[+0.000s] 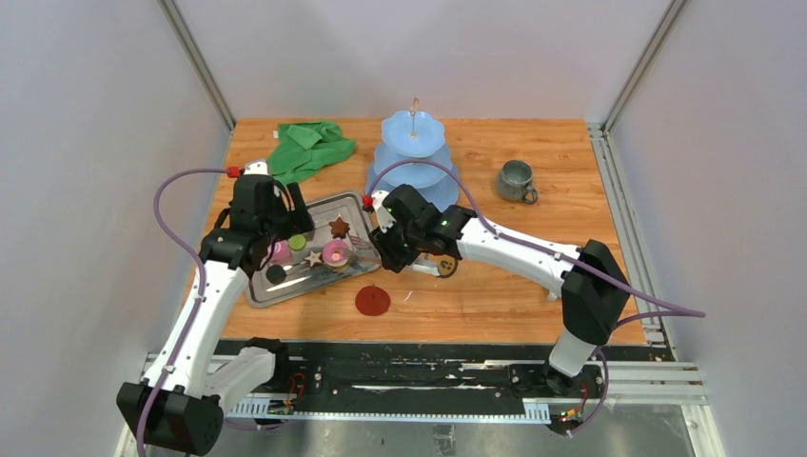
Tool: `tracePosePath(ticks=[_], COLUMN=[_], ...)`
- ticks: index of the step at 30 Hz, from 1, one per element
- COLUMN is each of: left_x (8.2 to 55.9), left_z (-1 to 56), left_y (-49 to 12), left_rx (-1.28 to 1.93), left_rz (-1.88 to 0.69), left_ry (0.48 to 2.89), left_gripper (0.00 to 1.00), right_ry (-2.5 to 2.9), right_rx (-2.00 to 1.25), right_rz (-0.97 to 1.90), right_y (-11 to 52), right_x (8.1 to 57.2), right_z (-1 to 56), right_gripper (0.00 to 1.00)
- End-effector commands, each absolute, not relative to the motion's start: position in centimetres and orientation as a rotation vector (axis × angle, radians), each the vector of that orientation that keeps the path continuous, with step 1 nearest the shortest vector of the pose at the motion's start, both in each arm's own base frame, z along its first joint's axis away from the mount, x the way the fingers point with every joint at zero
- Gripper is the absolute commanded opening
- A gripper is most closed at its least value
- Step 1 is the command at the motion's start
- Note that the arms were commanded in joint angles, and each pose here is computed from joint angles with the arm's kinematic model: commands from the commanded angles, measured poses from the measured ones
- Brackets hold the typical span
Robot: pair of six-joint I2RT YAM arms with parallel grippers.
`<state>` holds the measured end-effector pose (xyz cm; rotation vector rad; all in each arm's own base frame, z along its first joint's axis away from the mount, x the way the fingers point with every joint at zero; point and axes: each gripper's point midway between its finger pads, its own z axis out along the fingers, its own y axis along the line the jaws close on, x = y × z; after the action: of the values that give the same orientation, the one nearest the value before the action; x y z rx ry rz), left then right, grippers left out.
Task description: Serve the afternoon tea
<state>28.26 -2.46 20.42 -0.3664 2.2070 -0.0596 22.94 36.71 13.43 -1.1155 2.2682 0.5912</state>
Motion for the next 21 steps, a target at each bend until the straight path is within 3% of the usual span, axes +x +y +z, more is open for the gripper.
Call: tracePosePath(ticks=[1,21], left_x=[28.4,28.7], left_z=[20.6,20.7], left_y=[-2.0,-2.0], left_rx=[-0.368,-0.369], left_rz=[-0.043,-0.039], left_ry=[2.194,2.192], left_gripper=[0.96,0.96], right_ry=[2.213,2.228], right_rx=[-1.138,-1.221], right_rz=[0.650,0.571], right_y=[38.3,38.3], right_x=[22.2,22.1], right_z=[14.6,11.0], right_gripper=[0.43,0.45])
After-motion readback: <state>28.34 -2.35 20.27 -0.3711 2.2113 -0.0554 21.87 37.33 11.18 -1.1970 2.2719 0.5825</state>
